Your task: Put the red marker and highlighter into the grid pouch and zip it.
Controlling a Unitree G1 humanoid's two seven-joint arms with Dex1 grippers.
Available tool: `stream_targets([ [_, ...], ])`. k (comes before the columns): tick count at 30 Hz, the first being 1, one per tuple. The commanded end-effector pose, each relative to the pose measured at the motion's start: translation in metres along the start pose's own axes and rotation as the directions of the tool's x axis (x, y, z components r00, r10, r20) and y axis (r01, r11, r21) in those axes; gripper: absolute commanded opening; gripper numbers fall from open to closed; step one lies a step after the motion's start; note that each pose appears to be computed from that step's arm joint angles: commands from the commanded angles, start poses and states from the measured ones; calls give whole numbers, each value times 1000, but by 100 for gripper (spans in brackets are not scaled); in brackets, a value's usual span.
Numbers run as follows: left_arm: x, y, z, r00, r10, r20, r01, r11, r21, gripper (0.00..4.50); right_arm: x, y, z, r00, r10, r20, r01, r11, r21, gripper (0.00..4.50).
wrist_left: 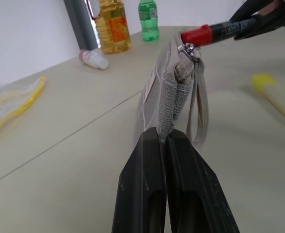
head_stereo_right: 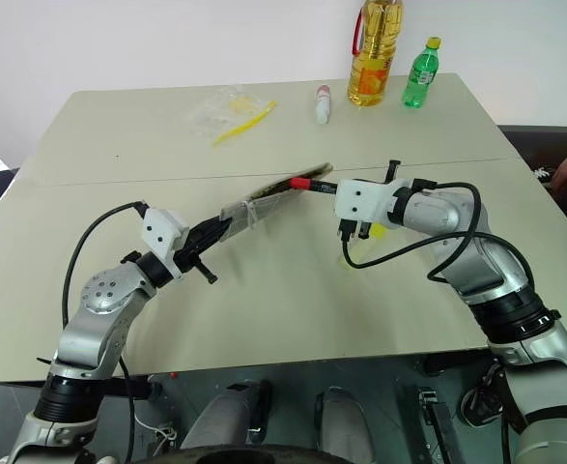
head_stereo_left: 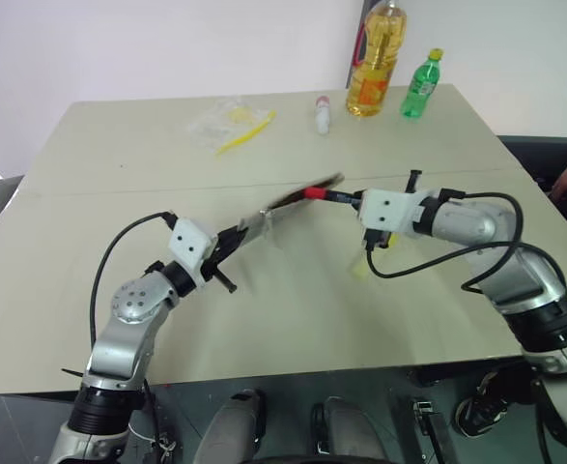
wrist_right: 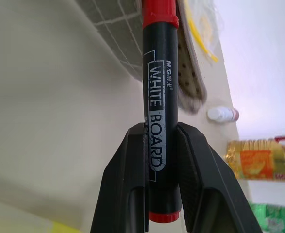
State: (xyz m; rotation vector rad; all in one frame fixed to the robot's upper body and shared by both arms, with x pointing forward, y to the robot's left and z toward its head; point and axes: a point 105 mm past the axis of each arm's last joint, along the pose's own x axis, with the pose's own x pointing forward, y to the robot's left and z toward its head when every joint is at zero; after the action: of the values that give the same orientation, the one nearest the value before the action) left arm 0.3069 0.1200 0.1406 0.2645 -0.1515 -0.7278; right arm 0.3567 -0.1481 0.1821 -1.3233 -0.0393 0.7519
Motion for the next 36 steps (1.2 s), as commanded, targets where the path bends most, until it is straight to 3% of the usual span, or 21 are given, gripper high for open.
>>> stream_targets([
  [1, 0, -9, 12, 998, -54, 25, 52, 996, 66, 0, -2, -2, 5, 1000, 3, 9, -2, 994, -107, 28],
  [7, -1, -30, 2, 971, -230, -68, 239, 949, 203, 0, 2, 19, 27, 989, 124, 82, -92, 943, -321, 28],
  [11, 2, -34, 6, 964, -262, -49, 267, 940, 212, 0, 5, 25, 51, 974, 150, 170, -82, 932, -354, 28],
  [15, 3, -34, 7, 962, -269, -49, 273, 937, 219, 0, 6, 19, 54, 974, 130, 186, -68, 949, -307, 28],
  [21, 4, -23, 6, 981, -192, -19, 193, 968, 163, 0, -6, 1, 49, 974, 77, 212, -41, 985, -167, 325],
  [23, 5, -18, 7, 988, -151, -2, 150, 979, 139, 0, -12, -4, 47, 971, 67, 228, -55, 997, -60, 325],
  [25, 8, -8, 7, 997, -78, 19, 75, 991, 112, 0, -24, -13, 34, 972, 43, 230, -88, 978, 191, 325],
  [28, 13, 7, 3, 998, 48, 31, -51, 993, 103, 0, -31, -25, 1, 990, -29, 136, -52, 828, 559, 325],
  [31, 17, 12, 0, 993, 110, 39, -114, 987, 114, 0, -26, -16, -34, 999, -43, -27, 49, 678, 734, 325],
  [35, 22, 10, -1, 990, 133, 49, -138, 985, 101, 0, -19, 16, -55, 979, 62, -192, 156, 372, 915, 445],
  [36, 24, 9, -1, 990, 132, 51, -136, 986, 99, 0, -19, 23, -58, 965, 94, -244, 210, 276, 938, 445],
])
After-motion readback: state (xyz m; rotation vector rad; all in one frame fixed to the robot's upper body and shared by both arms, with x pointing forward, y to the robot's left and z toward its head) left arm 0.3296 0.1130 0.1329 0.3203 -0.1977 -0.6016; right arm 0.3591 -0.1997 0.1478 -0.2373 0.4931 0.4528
